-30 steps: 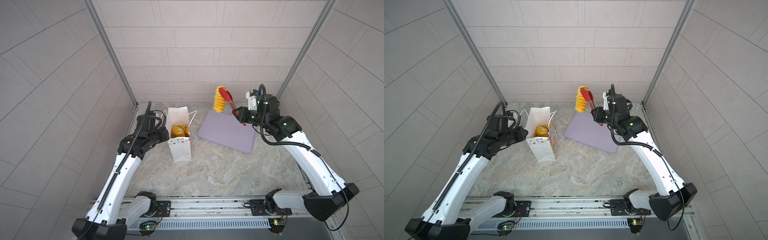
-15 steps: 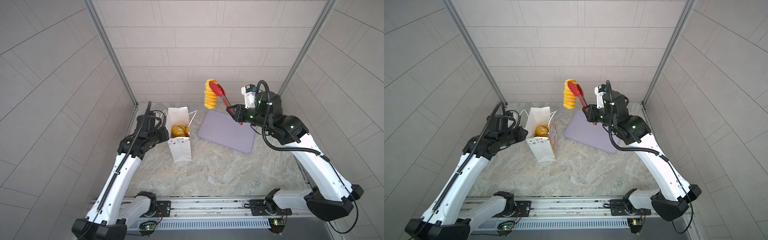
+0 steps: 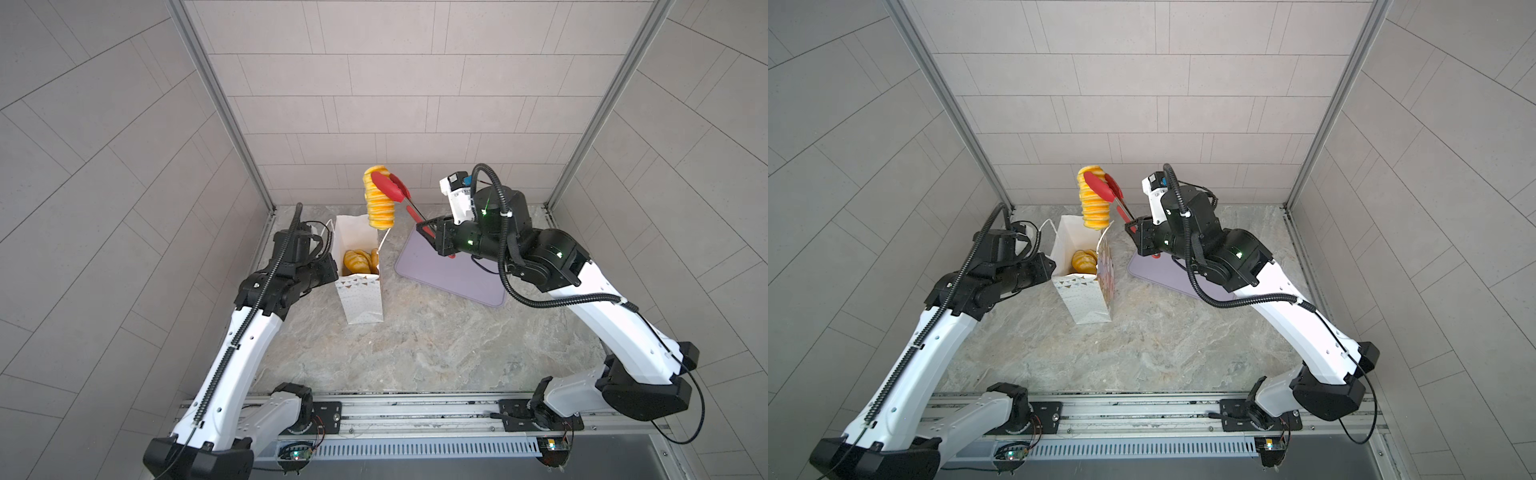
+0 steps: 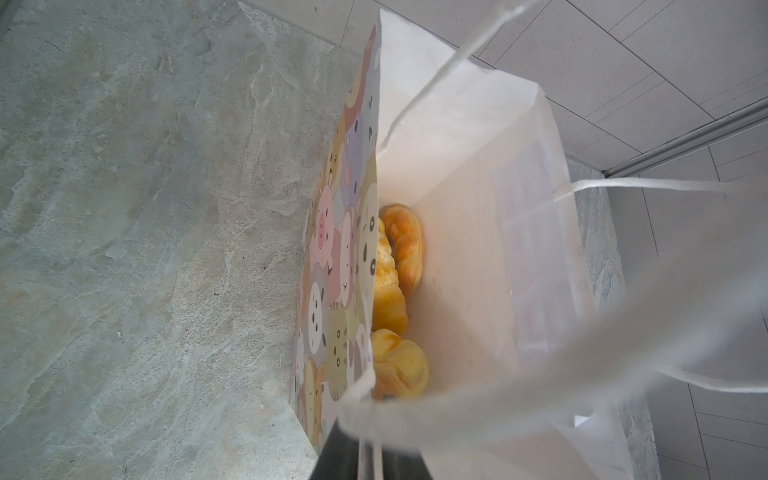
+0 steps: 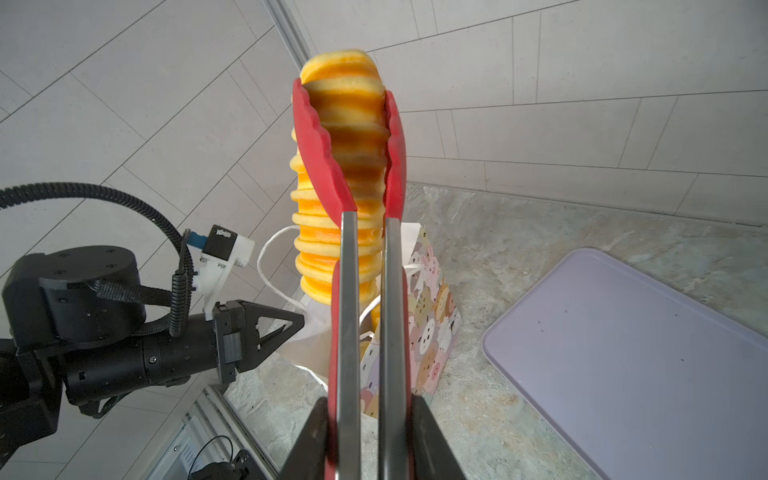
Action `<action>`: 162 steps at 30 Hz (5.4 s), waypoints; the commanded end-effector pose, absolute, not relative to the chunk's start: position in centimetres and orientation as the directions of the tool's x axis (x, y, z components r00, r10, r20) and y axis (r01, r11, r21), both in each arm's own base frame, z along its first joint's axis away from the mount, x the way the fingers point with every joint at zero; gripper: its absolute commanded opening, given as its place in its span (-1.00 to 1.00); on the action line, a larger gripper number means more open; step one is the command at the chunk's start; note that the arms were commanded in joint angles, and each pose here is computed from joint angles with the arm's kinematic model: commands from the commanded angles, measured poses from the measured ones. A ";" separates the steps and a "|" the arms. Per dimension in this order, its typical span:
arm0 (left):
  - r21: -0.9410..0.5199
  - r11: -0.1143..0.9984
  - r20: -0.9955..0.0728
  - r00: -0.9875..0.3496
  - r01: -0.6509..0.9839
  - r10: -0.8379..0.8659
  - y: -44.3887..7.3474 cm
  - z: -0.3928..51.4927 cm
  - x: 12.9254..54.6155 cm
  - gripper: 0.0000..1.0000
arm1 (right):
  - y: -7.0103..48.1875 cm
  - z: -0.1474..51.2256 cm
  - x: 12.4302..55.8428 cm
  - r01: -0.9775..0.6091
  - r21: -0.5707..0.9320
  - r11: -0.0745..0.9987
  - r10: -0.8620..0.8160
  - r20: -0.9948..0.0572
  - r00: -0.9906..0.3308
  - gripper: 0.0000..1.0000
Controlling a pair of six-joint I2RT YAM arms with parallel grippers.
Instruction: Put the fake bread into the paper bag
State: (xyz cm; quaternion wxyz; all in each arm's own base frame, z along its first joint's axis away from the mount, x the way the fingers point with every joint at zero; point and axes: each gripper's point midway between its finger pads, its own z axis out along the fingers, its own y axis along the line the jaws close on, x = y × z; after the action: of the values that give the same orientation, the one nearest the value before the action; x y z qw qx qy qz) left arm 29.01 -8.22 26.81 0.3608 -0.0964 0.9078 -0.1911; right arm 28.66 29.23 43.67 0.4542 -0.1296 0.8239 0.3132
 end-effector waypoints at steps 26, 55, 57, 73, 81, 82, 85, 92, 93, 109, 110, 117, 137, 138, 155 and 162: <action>-0.403 0.915 -0.636 -0.711 -0.026 -0.301 -7.9 27.5 28.2 -0.66 | 33.7 38.2 28.9 -0.511 0.306 0.803 -0.060 -0.813 -0.579 -0.35; -0.390 0.920 -0.650 -0.701 -0.022 -0.292 -7.7 28.5 28.1 -0.66 | 33.2 39.5 28.8 -0.518 0.289 0.805 -0.055 -0.833 -0.551 -0.09; -0.389 0.921 -0.661 -0.693 -0.014 -0.289 -7.7 29.3 28.0 -0.65 | 32.9 39.9 28.8 -0.518 0.281 0.808 -0.055 -0.839 -0.541 -0.11; -0.275 0.962 -0.811 -0.537 -0.003 -0.233 -5.2 38.7 27.8 0.06 | 24.6 42.5 30.6 -0.403 0.259 0.877 0.033 -0.872 -0.489 -0.13; -0.234 0.966 -0.838 -0.481 -0.109 -0.257 -2.2 40.2 29.2 0.53 | 13.6 38.6 32.3 -0.165 0.263 0.951 0.140 -0.838 -0.528 -0.13; -0.241 0.963 -0.835 -0.479 -0.123 -0.270 -1.9 40.0 29.5 0.57 | 12.2 37.9 32.5 -0.127 0.254 0.959 0.151 -0.834 -0.531 -0.13; -0.267 0.947 -0.828 -0.462 -0.176 -0.319 -0.8 38.9 30.6 0.68 | 7.4 34.1 33.1 0.016 0.192 0.981 0.168 -0.811 -0.560 -0.13; -0.331 0.873 -0.789 -0.403 -0.357 -0.464 3.3 35.0 33.1 0.84 | -1.9 23.6 34.1 0.303 0.088 0.949 0.269 -0.731 -0.628 -0.12; -0.340 0.860 -0.782 -0.394 -0.380 -0.483 3.8 34.4 33.4 0.86 | -3.1 22.4 34.1 0.339 0.077 0.938 0.288 -0.718 -0.634 -0.12; -0.355 0.812 -0.801 -0.297 -0.464 -0.520 6.1 28.5 36.2 1.00 | -10.1 10.1 34.2 0.502 -0.093 0.860 0.391 -0.511 -0.765 -0.09; -0.357 0.812 -0.803 -0.293 -0.461 -0.519 6.1 28.2 36.1 1.00 | -10.4 9.3 34.0 0.513 -0.088 0.854 0.412 -0.488 -0.770 -0.08; -0.358 0.813 -0.806 -0.289 -0.459 -0.517 6.1 26.8 36.1 1.00 | -10.4 4.2 32.1 0.550 -0.074 0.832 0.509 -0.293 -0.810 0.16; -0.392 0.801 -0.857 -0.137 -0.452 -0.497 7.3 26.1 36.8 1.00 | -12.1 11.0 31.3 0.623 -0.067 0.780 0.519 -0.488 -0.702 0.95; -0.377 0.812 -0.869 -0.135 -0.446 -0.477 7.3 26.1 36.9 1.00 | -12.3 12.0 31.4 0.629 -0.060 0.775 0.513 -0.523 -0.681 0.99; -0.046 0.823 -0.922 -0.293 -0.566 -0.253 10.0 14.3 36.3 1.00 | -11.7 16.0 31.1 0.563 0.043 0.825 0.204 -0.952 -0.227 0.99; 0.049 0.851 -0.923 -0.349 -0.523 -0.161 8.5 11.2 36.7 1.00 | -7.8 12.7 34.0 0.471 -0.152 0.869 -0.019 -0.961 -0.276 0.99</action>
State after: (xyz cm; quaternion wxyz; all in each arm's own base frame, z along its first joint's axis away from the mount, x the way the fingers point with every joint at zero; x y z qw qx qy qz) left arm 35.30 8.50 8.26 0.4759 -0.2238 0.8361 0.1559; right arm 32.25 -8.17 9.41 0.5218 0.1771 0.8172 -0.1692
